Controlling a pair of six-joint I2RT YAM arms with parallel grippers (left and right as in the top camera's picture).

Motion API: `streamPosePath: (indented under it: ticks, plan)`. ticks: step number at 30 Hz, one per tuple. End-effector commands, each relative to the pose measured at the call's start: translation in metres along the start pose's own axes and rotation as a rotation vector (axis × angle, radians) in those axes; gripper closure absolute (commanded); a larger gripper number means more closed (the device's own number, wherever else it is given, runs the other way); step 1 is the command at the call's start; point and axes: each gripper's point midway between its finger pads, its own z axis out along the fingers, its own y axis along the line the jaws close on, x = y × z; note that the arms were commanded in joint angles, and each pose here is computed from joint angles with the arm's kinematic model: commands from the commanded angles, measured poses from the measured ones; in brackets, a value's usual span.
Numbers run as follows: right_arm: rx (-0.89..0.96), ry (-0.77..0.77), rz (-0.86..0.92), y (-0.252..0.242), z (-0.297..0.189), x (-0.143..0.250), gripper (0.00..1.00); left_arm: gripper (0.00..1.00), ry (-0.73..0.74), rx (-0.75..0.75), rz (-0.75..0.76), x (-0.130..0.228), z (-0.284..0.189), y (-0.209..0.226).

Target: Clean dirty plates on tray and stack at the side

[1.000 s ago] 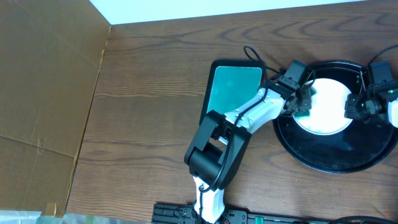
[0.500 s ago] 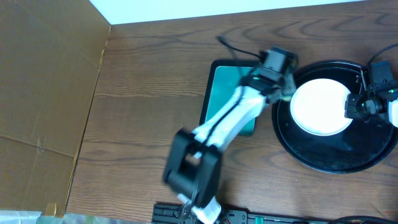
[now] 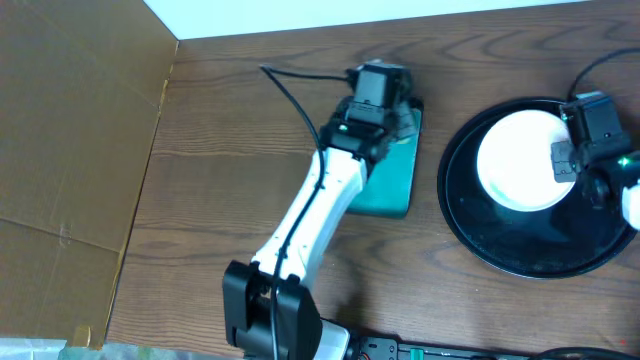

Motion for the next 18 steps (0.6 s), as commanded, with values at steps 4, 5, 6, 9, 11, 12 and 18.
streamPosePath:
  ticks: [4, 5, 6, 9, 11, 12, 18]
  plan:
    - [0.224, -0.178, -0.209, -0.013, -0.037, -0.041, 0.99, 0.93, 0.134, -0.152, -0.029, 0.031, 0.051, 0.049]
    - [0.254, -0.195, -0.233, -0.013, -0.041, -0.045, 0.99, 0.93, 0.159, -0.171, -0.032, 0.036, 0.061, 0.054]
    - [0.289, -0.211, -0.253, -0.015, -0.045, -0.049, 0.99, 0.93, 0.176, -0.189, -0.035, 0.041, 0.07, 0.06]
    - [0.386, -0.245, -0.305, -0.019, -0.056, -0.057, 0.99, 0.93, 0.198, -0.217, -0.059, 0.046, 0.09, 0.073]
    - [0.437, -0.262, -0.359, -0.019, -0.062, -0.062, 0.99, 0.93, 0.207, -0.232, -0.09, 0.047, 0.096, 0.081]
    - [0.46, -0.27, -0.388, -0.018, -0.066, -0.065, 0.99, 0.93, 0.207, -0.237, -0.098, 0.047, 0.096, 0.083]
    - [0.501, -0.342, -0.489, -0.006, -0.079, -0.085, 0.99, 0.76, 0.199, -0.237, -0.107, 0.044, 0.096, 0.086]
